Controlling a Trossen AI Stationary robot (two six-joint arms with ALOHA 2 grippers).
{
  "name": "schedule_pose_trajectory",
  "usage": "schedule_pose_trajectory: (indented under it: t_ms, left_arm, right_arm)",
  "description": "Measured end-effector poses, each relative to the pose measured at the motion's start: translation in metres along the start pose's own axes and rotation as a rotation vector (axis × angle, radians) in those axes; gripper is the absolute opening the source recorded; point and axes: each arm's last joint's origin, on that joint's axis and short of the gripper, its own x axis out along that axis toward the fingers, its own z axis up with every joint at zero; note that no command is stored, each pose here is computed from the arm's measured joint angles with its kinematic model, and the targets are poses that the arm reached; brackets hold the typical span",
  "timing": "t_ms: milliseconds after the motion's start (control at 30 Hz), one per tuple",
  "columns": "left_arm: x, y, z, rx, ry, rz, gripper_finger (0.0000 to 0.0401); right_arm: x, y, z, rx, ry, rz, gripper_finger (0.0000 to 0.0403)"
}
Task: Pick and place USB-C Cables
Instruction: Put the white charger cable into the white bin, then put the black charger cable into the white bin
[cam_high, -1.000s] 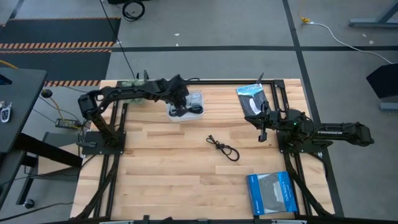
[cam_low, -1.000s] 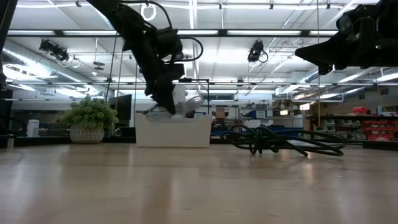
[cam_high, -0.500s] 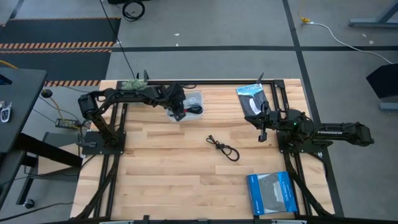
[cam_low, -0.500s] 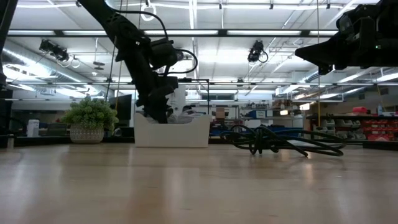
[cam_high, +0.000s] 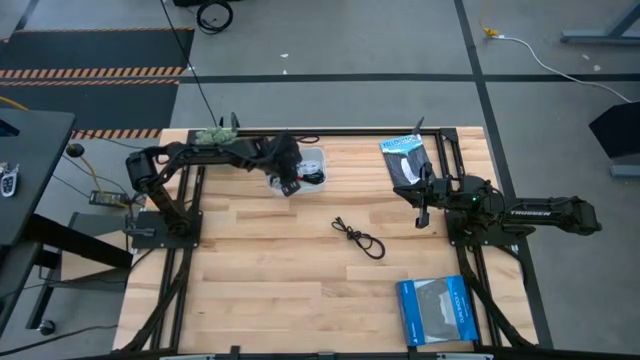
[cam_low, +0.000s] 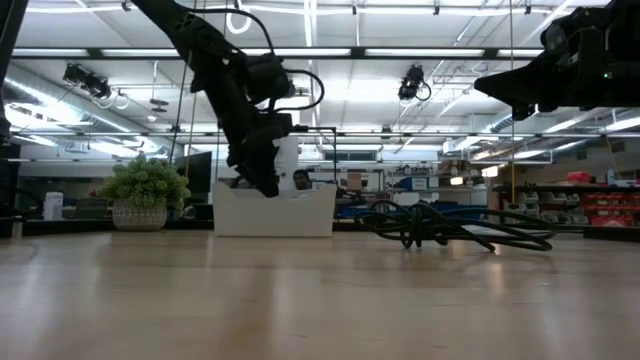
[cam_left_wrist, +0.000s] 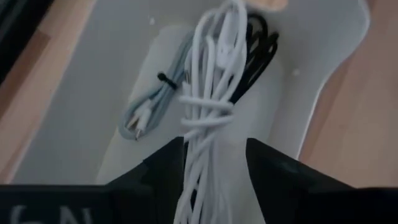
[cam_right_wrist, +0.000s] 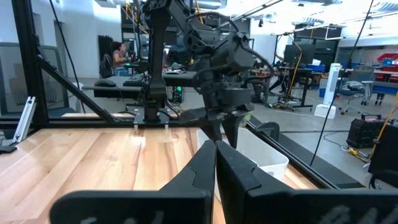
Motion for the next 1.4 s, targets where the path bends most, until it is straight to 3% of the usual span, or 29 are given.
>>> schedule_pose_trajectory:
  t_ms: [233,500,633,833,1133,1400]
  left_arm:
    - [-0.01,-0.005,0.019,0.038,-0.071,-0.118,0.0168]
    - [-0.016,-0.046,0.027,0.126,-0.144,-0.241,0.0155]
    - [-0.02,-0.078,0.027,0.19,-0.181,-0.292,0.0173]
    - [-0.017,-0.117,0.025,0.186,-0.228,-0.339,0.0219]
    - [0.013,-0.145,0.036,0.171,-0.218,-0.371,0.0272]
    - [0.034,-0.173,0.057,0.331,-0.235,-0.386,0.0277]
  right_arm:
    - [0.0,0.0,0.0,0.0,0.0,0.0,0.002]
    - [0.0,0.0,0.0,0.0,0.0,0.0,0.002]
    - [0.0,0.0,0.0,0.0,0.0,0.0,0.002]
    - [0.0,0.0,0.0,0.0,0.0,0.0,0.002]
    - [0.0,0.0,0.0,0.0,-0.001,0.0,0.002]
    - [0.0,0.0,0.0,0.0,-0.003,-0.001,0.002]
